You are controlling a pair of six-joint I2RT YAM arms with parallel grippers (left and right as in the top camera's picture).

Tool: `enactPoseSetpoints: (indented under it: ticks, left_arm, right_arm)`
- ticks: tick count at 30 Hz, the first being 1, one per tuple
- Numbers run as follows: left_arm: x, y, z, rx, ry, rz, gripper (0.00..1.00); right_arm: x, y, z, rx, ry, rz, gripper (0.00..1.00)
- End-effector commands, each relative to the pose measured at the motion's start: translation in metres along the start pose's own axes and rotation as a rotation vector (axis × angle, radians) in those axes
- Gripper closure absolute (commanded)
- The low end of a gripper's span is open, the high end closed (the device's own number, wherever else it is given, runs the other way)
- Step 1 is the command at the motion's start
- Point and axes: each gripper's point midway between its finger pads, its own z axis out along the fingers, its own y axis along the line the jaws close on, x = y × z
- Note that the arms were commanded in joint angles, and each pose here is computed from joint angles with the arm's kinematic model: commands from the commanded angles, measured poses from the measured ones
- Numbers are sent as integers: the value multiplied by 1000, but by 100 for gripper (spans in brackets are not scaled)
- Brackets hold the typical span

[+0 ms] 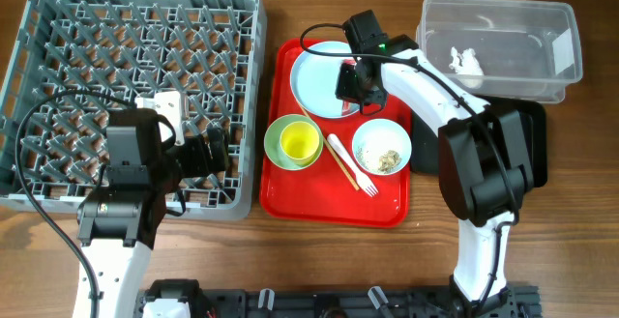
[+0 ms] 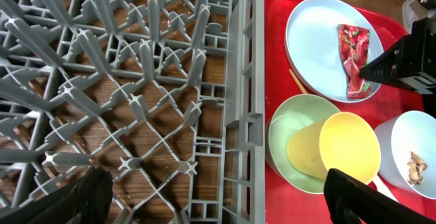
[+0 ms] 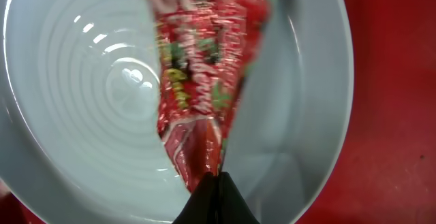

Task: Sort waste into correct bins and load items into the dishwasher rack
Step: 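Grasp the red candy wrapper on the plate with the right gripper, then drop the red wrapper into the clear bin with the right gripper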

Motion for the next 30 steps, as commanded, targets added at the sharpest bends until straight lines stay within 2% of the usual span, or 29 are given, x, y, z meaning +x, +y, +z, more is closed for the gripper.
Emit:
enactPoseSetpoints:
  ticks: [1, 5, 7, 12, 18, 19, 20, 21, 23, 24, 25, 30]
  left_arm:
    - [-8, 0, -4, -4, -20, -3, 0]
    - [-8, 0, -4, -4, -20, -3, 0]
    - [-8, 0, -4, -4, -20, -3, 0]
    - [-8, 0, -4, -5, -20, -3, 0]
    - [-8, 0, -4, -5, -20, -3, 0]
    - [-8, 0, -4, -5, -20, -3, 0]
    - [-8, 0, -4, -5, -20, -3, 0]
    - [-8, 0, -4, -4, -20, -3, 0]
    - [-8, 0, -4, -5, -20, -3, 0]
    - [-8, 0, -4, -5, -20, -3, 0]
    - [-8, 0, -4, -5, -20, -3, 0]
    - [-8, 0, -4, -5, -20, -2, 0]
  right_arm:
    - [-6, -2, -9, -7, -6, 7, 96]
    - [-37, -4, -59, -51, -121, -1, 95]
    - [-57, -15, -96, -43, -229, 12, 96]
    - [-102, -82, -182, 75, -495, 151, 96]
    - [-119, -153, -191, 126, -525, 366, 96]
    - [-123, -159, -193, 121, -537, 379, 88]
    - [-127, -161, -194, 99, -543, 386, 73]
    - [-131, -160, -196, 77, -551, 376, 63]
    - [-136, -151, -197, 32, -552, 264, 43]
    - [-133, -150, -198, 36, -543, 238, 6]
    - [-131, -150, -199, 34, -535, 235, 0]
    - [-102, -125, -221, -73, -468, 123, 0]
